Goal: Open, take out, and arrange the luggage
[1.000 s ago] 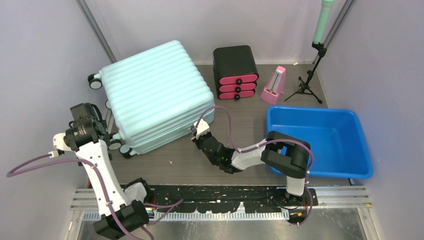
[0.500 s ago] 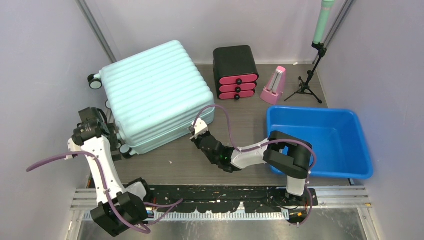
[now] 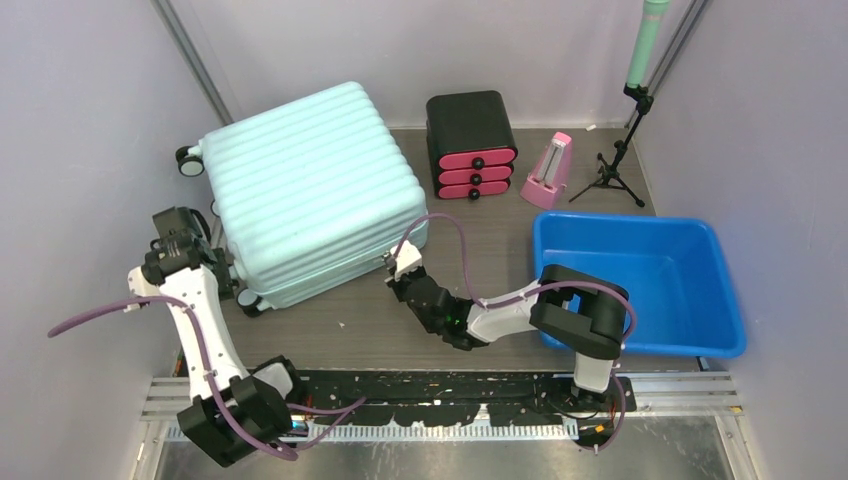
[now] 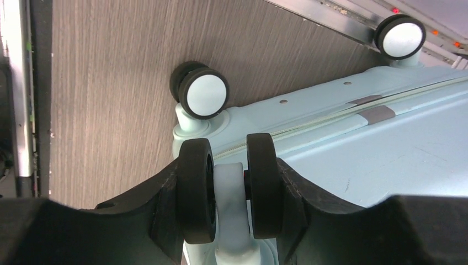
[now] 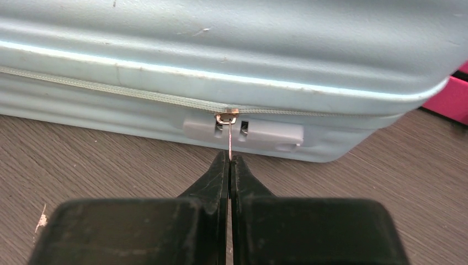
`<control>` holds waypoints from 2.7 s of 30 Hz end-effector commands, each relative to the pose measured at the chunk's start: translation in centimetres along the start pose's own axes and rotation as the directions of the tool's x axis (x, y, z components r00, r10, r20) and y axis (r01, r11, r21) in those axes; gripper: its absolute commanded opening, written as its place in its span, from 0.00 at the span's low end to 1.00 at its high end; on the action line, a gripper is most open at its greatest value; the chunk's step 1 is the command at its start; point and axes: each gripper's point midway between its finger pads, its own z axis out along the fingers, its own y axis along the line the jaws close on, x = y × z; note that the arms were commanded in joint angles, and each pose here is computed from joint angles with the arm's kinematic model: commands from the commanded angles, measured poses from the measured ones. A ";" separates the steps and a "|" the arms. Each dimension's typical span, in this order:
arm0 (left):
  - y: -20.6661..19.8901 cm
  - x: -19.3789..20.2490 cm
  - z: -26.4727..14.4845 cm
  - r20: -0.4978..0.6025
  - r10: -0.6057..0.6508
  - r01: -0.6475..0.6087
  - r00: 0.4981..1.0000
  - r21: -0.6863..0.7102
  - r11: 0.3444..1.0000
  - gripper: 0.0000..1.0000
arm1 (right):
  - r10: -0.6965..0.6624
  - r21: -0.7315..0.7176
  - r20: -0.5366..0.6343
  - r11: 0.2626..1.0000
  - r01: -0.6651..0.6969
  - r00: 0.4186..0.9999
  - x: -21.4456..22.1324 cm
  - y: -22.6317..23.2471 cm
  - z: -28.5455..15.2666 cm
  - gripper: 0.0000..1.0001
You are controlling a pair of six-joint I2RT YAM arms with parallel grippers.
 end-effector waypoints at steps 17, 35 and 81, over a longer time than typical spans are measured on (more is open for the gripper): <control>-2.6 -4.8 -1.8 0.273 0.320 -0.318 0.907 -0.052 0.947 0.00 | 0.109 0.316 0.096 0.939 -0.134 0.989 -0.6 -14.9 -1.7 0.00; -7.9 -5.7 -1.9 0.392 0.586 -0.612 0.709 -0.070 0.788 0.00 | 0.000 0.096 -0.023 0.995 0.003 1.000 0.7 -12.4 -4.8 0.00; -1.5 -2.0 -9.3 0.138 0.387 -0.404 0.912 0.129 0.906 0.88 | -0.049 0.033 -0.061 0.998 0.051 0.997 -0.5 -12.9 -0.5 0.00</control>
